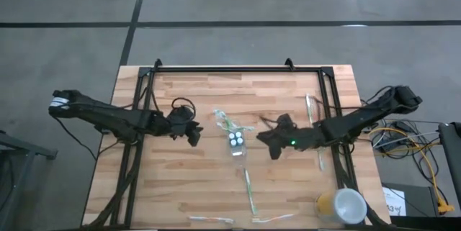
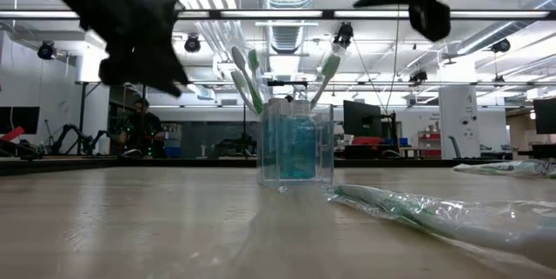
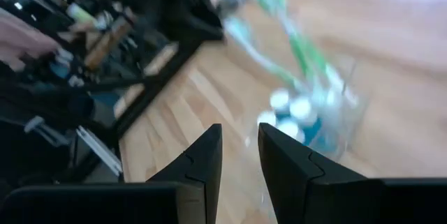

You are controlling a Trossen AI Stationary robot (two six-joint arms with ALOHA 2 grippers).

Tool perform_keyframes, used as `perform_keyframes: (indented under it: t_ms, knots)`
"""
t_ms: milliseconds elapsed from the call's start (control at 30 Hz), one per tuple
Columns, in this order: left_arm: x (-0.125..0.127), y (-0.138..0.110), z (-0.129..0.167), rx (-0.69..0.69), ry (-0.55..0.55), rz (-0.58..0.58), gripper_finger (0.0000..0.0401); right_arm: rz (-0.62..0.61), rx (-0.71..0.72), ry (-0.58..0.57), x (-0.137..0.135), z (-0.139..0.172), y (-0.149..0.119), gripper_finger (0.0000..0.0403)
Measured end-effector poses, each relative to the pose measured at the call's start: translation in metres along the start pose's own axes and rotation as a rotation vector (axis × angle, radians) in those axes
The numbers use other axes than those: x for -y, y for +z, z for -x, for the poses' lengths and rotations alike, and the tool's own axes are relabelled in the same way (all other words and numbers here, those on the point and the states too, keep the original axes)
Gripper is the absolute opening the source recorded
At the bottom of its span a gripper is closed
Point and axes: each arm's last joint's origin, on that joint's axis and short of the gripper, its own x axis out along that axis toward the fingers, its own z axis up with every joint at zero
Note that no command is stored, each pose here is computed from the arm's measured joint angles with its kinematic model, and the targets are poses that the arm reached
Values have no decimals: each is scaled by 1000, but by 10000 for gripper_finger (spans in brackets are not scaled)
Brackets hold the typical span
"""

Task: Pick & Place toothbrushing station
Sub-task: Adjust the transparent organizer

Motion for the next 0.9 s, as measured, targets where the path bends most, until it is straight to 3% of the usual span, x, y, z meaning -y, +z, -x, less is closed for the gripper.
perform_keyframes:
  t_ms: [133, 300, 400, 600, 900]
  knots:
    - [-14, -17, -12, 37, 8, 155, 149, 39, 97, 28, -3, 20, 18, 91]
    - [-22, -29, -24, 133, -136, 316, 149, 67, 179, 39, -4, 36, 32, 91]
    - [-26, -34, -30, 167, -178, 351, 149, 79, 194, 40, -5, 39, 35, 91]
    - [-27, -42, -46, 127, -136, 388, 149, 80, 192, 26, -4, 35, 34, 91]
    - [-19, -28, -75, 103, -79, 372, 149, 68, 202, 19, -3, 34, 37, 91]
